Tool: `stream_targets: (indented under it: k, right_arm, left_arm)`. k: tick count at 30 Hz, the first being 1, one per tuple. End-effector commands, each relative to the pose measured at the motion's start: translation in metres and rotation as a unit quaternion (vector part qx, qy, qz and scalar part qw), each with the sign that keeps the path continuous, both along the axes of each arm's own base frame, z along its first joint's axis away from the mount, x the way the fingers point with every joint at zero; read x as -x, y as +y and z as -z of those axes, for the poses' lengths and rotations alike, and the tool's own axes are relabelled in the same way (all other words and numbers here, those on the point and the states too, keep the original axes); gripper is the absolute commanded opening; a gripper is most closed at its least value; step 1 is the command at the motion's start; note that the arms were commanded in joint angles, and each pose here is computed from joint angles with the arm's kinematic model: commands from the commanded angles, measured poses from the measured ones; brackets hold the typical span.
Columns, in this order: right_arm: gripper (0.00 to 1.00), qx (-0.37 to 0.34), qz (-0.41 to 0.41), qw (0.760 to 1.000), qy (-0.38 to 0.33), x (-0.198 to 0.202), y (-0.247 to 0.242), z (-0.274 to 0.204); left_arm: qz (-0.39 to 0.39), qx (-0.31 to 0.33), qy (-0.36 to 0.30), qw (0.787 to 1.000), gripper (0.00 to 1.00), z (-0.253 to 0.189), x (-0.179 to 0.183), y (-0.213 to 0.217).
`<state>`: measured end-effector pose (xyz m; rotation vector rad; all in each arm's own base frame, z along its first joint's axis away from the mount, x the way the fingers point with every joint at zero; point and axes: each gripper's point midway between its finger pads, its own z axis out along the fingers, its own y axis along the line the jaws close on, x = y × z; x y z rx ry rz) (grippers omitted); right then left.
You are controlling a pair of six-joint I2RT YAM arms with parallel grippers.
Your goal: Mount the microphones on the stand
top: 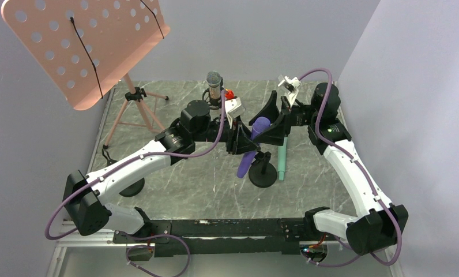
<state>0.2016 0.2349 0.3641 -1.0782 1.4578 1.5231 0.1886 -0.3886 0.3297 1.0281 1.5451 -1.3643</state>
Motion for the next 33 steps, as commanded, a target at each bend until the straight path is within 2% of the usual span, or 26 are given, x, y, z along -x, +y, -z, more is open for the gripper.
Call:
stream_targets:
  k: [1,3,5,8,11,14,18,20,23,27,29,30,32,33]
  right_arm:
    - [0.84,-0.008,-0.017,1.0,-0.023,0.008,0.002,-0.012]
    - [0.77,-0.008,-0.02,1.0,-0.023,0.008,0.002,-0.011]
    - [0.61,-0.008,-0.028,0.999,-0.022,0.011,0.002,-0.01]
    - [0.32,-0.008,-0.033,0.999,-0.025,0.012,0.002,-0.01]
    - [0.17,-0.009,-0.033,0.999,-0.033,0.013,0.001,-0.012]
    - [0.1,-0.007,-0.014,0.999,-0.05,0.008,-0.003,-0.022]
    - [0.07,-0.006,0.027,0.997,-0.071,-0.005,-0.015,-0.041]
    - [0.06,-0.011,0.049,0.996,-0.08,-0.011,-0.023,-0.052]
    - [0.05,-0.017,0.082,0.993,-0.085,-0.017,-0.037,-0.064]
    - [0.05,-0.022,0.115,0.99,-0.084,-0.023,-0.056,-0.071]
    - [0.05,-0.022,0.133,0.988,-0.079,-0.026,-0.065,-0.07]
    - [0.04,-0.022,0.14,0.987,-0.079,-0.026,-0.069,-0.071]
    - [0.04,-0.021,0.148,0.986,-0.08,-0.026,-0.073,-0.072]
    - [0.04,-0.021,0.151,0.985,-0.08,-0.025,-0.075,-0.073]
  left_arm:
    - [0.017,0.038,-0.027,0.999,0.0,-0.033,0.005,-0.005]
    - [0.017,0.036,-0.026,0.999,0.0,-0.032,0.005,-0.006]
    - [0.015,0.036,-0.026,0.999,0.0,-0.032,0.004,-0.006]
    - [0.005,0.035,-0.022,0.999,0.0,-0.032,0.002,-0.005]
    - [-0.004,0.034,-0.018,0.999,0.01,-0.033,0.001,-0.002]
    - [-0.02,0.034,-0.016,0.999,0.29,-0.031,0.0,0.003]
    - [-0.043,0.03,-0.021,0.998,0.67,-0.023,0.003,0.019]
    - [-0.056,0.029,-0.028,0.998,0.79,-0.016,0.005,0.03]
    - [-0.086,0.035,-0.047,0.995,0.89,-0.011,0.007,0.052]
    - [-0.119,0.028,-0.07,0.99,0.86,0.01,0.005,0.074]
    - [-0.12,0.014,-0.093,0.988,0.76,0.025,0.004,0.077]
    - [-0.12,0.006,-0.099,0.988,0.69,0.031,0.002,0.076]
    - [-0.109,-0.013,-0.109,0.988,0.38,0.044,-0.003,0.07]
    - [-0.103,-0.024,-0.111,0.988,0.29,0.049,-0.006,0.067]
